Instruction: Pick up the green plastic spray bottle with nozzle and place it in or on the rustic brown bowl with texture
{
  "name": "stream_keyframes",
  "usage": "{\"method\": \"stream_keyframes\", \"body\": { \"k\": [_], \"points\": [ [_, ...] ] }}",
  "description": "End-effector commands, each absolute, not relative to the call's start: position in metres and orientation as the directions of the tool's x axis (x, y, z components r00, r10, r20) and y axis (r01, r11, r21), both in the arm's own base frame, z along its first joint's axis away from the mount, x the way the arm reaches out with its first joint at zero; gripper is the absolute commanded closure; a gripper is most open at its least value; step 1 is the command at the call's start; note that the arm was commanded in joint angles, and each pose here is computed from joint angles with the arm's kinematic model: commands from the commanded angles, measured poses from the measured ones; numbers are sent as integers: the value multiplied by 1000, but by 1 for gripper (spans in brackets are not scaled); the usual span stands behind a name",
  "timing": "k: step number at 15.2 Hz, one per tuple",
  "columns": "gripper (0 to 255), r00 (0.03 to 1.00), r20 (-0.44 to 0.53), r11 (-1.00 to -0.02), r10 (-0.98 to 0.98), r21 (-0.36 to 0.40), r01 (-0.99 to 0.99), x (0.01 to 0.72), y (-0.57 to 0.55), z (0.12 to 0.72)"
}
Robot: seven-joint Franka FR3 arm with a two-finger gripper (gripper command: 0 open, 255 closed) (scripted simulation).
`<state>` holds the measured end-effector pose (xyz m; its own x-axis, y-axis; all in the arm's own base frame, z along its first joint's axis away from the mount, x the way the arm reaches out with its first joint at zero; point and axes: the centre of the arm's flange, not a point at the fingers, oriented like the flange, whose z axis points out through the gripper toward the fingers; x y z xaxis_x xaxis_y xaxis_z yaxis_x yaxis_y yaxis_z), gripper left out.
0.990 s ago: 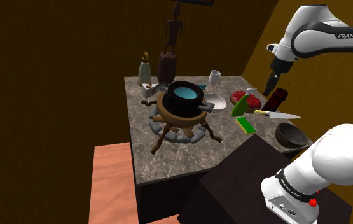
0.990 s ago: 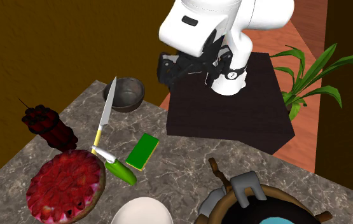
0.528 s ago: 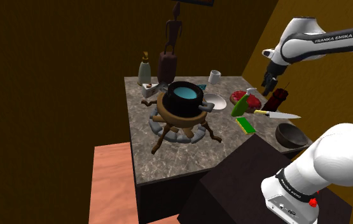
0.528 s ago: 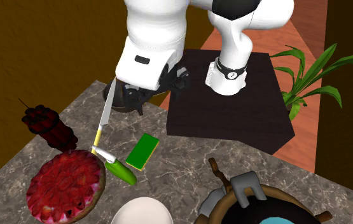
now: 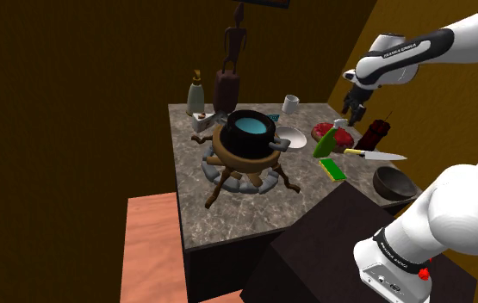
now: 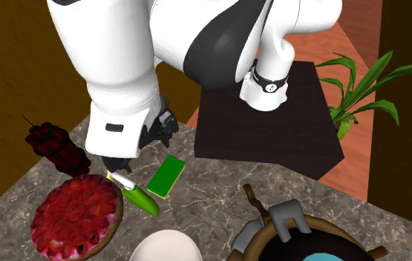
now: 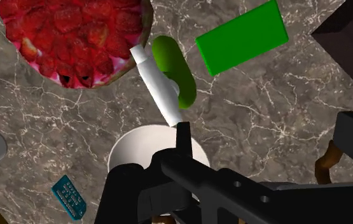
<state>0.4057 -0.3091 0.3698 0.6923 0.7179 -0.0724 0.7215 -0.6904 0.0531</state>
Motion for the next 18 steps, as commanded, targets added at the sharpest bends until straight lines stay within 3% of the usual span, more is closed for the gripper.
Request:
{"method": "stream_keyframes", "body": {
  "k": [1, 4, 18],
  "points": [
    [0, 641, -72, -638, 764, 55, 768, 421, -326, 357],
    [0, 566, -71, -563, 821, 55, 824, 447, -348, 340],
    [0, 562, -71, -560, 824, 55, 827, 449, -353, 299]
  ]
}}
